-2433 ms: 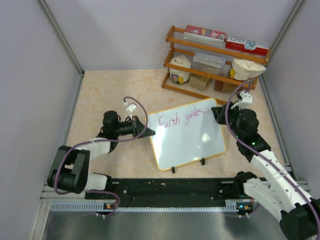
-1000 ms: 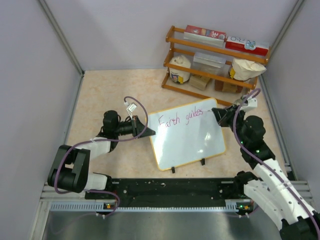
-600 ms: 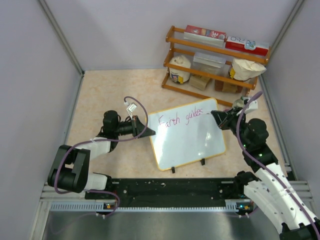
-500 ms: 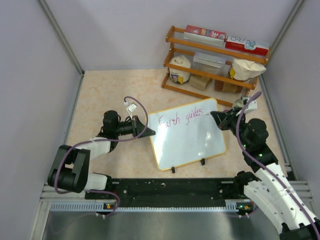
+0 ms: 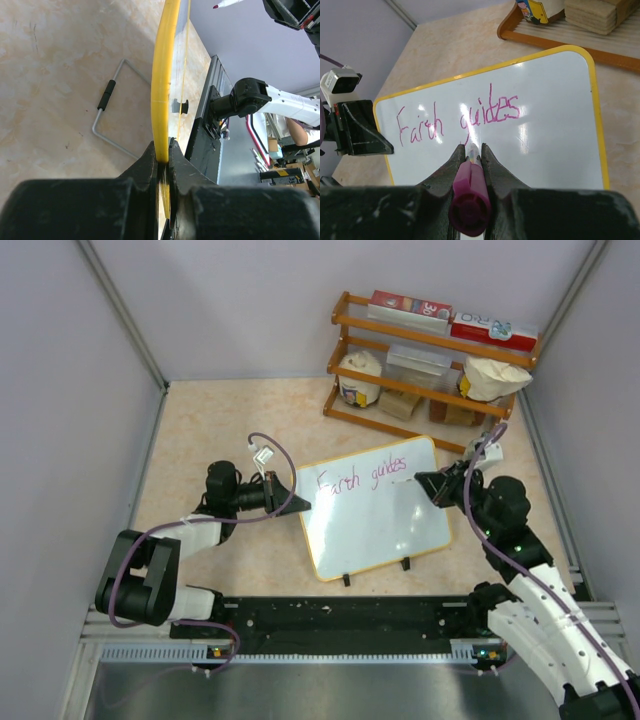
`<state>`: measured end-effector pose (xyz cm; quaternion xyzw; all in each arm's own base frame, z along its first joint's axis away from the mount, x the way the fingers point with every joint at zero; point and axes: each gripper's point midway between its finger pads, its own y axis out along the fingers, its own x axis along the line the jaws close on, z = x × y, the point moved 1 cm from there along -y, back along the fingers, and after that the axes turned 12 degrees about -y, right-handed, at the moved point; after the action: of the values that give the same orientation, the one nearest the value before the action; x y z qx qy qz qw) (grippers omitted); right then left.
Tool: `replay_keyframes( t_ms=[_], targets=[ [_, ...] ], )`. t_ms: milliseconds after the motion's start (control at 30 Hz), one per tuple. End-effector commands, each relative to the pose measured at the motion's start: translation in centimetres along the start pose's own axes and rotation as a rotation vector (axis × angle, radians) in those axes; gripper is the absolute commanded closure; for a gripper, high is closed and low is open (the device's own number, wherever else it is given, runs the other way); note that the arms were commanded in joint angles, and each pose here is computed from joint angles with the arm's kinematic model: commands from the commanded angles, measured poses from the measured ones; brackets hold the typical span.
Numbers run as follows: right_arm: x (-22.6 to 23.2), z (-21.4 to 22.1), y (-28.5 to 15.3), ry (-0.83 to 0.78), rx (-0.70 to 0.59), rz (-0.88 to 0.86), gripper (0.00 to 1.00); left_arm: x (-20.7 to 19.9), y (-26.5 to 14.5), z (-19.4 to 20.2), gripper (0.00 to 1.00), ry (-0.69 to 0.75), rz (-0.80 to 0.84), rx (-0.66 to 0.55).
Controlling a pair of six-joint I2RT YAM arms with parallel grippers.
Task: Write a sentence on the whiteboard
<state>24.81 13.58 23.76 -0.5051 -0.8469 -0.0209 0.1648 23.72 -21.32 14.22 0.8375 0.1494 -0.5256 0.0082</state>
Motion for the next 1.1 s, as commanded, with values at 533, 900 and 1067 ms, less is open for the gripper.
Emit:
replay_keyframes(
  t_ms=[533, 900, 1067],
  targets=[
    [8.2, 1.9, 0.8, -0.071, 0.015, -0.197, 1.00, 0.3, 0.5, -0.2, 1.00, 0.095, -0.002, 0.001],
    [12.6, 2.6, 2.4, -0.136, 0.013, -0.239, 1.00, 0.3, 0.5, -0.2, 1.00, 0.094, -0.001, 0.002],
    [14.5, 2.9, 2.9, -0.156, 0.015, -0.268, 1.00, 0.2, 0.5, -0.2, 1.00, 0.096, 0.001, 0.002]
  ],
)
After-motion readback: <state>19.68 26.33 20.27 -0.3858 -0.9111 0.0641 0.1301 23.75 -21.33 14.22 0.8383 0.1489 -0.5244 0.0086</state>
